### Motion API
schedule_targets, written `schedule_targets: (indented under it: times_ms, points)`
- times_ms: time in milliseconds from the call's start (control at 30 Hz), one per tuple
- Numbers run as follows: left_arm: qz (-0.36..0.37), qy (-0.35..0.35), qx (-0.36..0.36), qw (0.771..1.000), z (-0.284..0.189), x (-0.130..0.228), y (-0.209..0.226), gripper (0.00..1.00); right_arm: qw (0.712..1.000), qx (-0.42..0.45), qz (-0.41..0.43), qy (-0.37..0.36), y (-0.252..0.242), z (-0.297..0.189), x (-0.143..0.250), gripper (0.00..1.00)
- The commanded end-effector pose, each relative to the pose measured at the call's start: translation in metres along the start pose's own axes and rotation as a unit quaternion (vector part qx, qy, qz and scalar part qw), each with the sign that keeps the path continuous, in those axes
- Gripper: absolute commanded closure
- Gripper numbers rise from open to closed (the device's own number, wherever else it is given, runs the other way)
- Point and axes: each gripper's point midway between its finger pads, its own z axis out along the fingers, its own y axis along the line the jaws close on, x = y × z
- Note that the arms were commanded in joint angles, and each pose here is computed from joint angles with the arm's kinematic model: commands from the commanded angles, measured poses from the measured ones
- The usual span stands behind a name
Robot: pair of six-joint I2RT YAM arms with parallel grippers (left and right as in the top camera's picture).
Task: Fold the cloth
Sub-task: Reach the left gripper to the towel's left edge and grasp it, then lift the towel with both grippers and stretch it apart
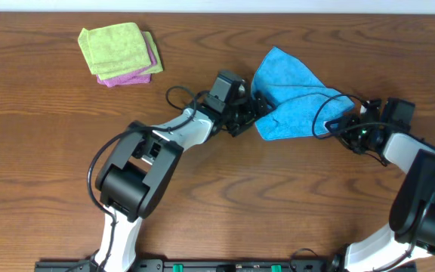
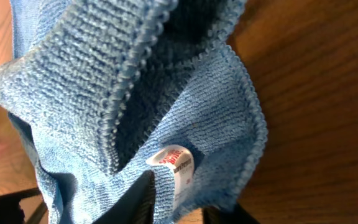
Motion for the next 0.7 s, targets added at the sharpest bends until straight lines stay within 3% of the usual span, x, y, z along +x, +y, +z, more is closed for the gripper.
schedule_targets:
  times_ms: [0,333,667]
  points:
    - [-0.004,0.008,-0.006,1.0,0.011,0.006,0.004,0.05,1.0,0.007,0.005,0.009,-0.005,0.005,0.006,0.79]
    - [0.011,-0.018,-0.036,0.999,0.022,0.006,0.017,0.05,1.0,0.01,0.009,0.016,-0.006,0.005,0.01,0.96]
    - [0.019,-0.037,-0.085,0.996,0.021,0.001,0.04,0.05,1.0,0.008,0.009,0.017,-0.005,0.005,0.011,0.99]
